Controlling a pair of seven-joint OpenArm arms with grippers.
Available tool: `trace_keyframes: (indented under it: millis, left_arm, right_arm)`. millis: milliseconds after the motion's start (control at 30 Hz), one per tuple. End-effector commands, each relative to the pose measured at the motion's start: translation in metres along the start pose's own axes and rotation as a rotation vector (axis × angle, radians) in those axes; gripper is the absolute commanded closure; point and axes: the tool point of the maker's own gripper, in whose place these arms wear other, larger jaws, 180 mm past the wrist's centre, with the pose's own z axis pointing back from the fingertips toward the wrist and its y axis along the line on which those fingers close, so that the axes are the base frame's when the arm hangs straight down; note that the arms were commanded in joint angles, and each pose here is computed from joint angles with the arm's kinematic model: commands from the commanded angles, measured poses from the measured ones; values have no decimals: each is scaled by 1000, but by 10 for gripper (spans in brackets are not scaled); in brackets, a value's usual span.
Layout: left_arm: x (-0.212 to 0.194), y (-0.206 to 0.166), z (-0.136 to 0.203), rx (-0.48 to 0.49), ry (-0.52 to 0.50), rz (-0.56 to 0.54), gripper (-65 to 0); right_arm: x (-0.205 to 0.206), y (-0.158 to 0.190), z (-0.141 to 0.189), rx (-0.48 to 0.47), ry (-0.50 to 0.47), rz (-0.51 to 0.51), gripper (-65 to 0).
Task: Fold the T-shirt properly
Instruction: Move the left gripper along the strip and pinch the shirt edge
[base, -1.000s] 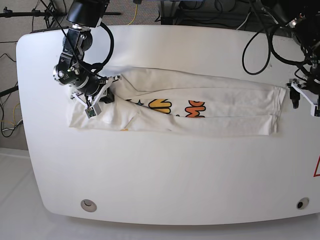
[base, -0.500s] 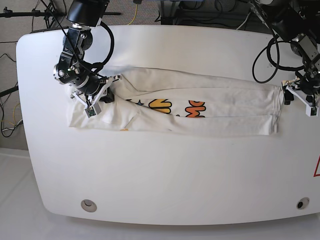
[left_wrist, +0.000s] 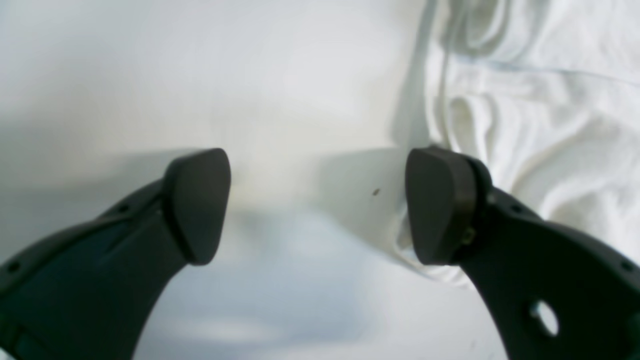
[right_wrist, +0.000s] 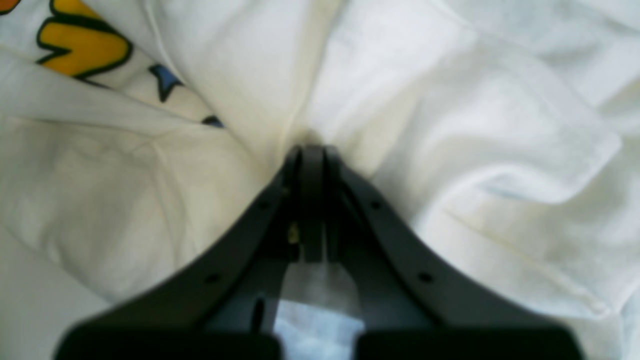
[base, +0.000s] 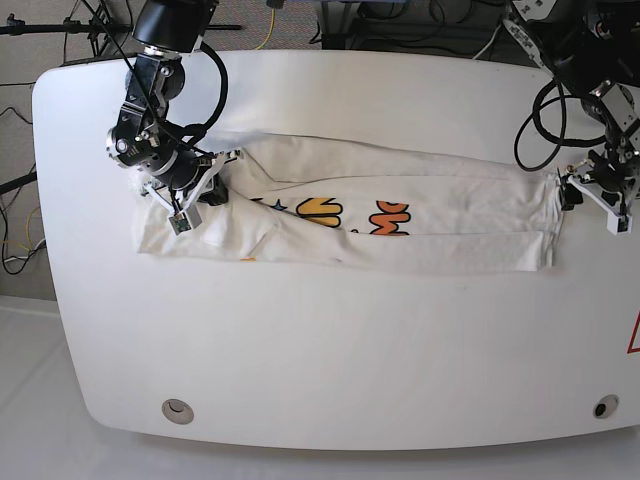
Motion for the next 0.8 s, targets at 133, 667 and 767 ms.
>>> trace_keyframes:
  millis: [133,667,767]
  left_arm:
    - [36,5,16,41,-41,-87,-522]
    - [67,-26,27,36,-101,-156,-522]
    - [66,-31,21,18,-90,-157,-522]
  right_arm:
    - [-2,-5,2,-19,26,15,0]
    - [-3,-5,2,-18,27,14,0]
    - [-3,-5,2,-18,27,14,0]
